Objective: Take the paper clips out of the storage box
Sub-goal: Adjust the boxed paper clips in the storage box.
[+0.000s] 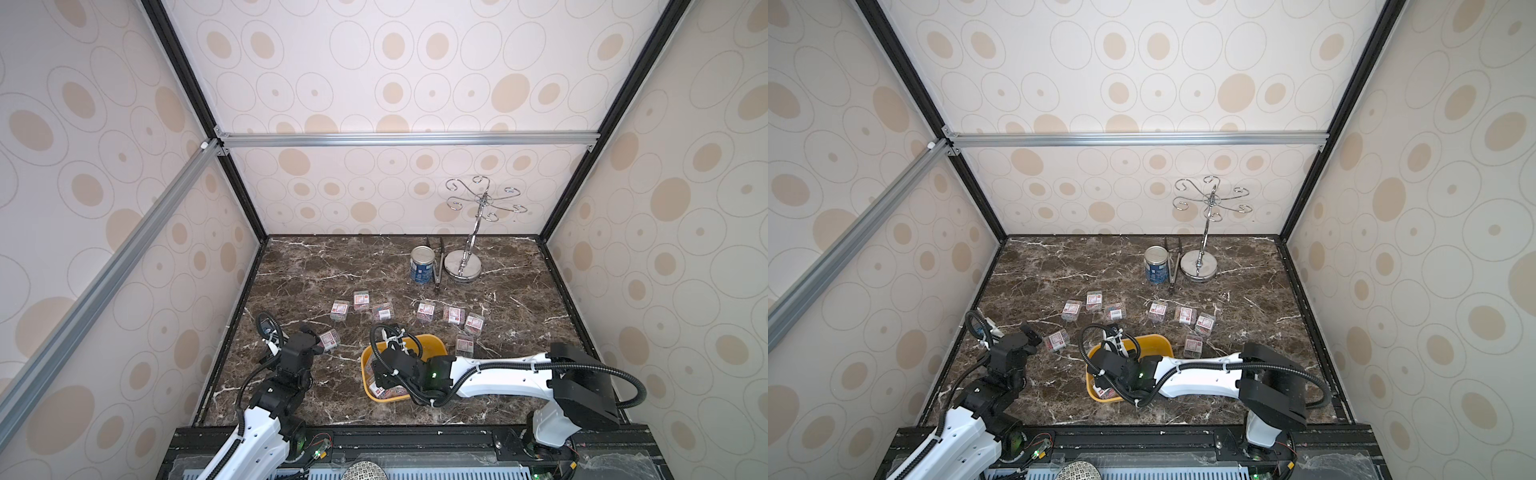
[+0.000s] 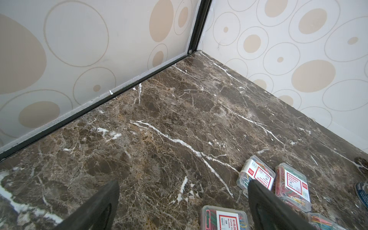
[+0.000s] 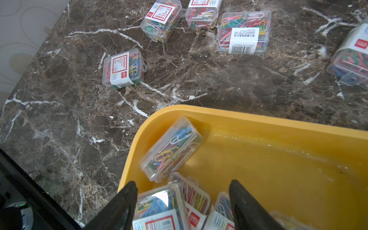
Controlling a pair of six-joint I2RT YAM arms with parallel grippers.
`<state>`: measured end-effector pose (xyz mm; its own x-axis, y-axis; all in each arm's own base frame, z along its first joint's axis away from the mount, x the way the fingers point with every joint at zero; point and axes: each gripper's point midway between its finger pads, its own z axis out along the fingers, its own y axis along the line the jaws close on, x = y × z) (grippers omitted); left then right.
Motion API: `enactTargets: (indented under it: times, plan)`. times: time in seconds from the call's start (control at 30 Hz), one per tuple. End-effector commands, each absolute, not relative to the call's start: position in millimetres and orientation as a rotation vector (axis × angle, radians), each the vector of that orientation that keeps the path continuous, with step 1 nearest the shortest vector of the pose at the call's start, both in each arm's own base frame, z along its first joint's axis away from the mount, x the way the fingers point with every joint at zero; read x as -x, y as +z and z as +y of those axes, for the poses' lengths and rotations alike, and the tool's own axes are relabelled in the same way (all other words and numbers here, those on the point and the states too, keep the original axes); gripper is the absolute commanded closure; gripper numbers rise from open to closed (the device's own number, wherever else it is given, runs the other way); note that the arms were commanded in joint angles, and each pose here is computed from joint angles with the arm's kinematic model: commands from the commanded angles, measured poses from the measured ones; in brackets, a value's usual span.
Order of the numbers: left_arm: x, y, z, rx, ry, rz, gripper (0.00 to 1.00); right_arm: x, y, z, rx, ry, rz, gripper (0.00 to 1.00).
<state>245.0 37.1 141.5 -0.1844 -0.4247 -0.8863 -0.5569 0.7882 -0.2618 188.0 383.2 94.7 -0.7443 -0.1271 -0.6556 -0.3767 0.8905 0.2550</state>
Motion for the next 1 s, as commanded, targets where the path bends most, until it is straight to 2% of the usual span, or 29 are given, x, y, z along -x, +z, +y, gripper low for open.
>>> enactTargets:
  times: [0.0,0.37,0.67,0.97]
  plan:
    - [-244,146,42,0.769,0.162,1.791,0.00,-193,87,381,0.324,0.399,2.410,0.25]
    - [-244,146,42,0.766,0.158,1.791,0.00,-212,70,393,0.369,0.212,2.400,0.24]
    - [-243,146,42,0.768,0.156,1.789,0.00,-215,60,381,0.336,0.182,2.420,0.26]
    - [-243,146,42,0.772,0.155,1.786,0.00,-202,49,384,0.320,0.313,2.461,0.37]
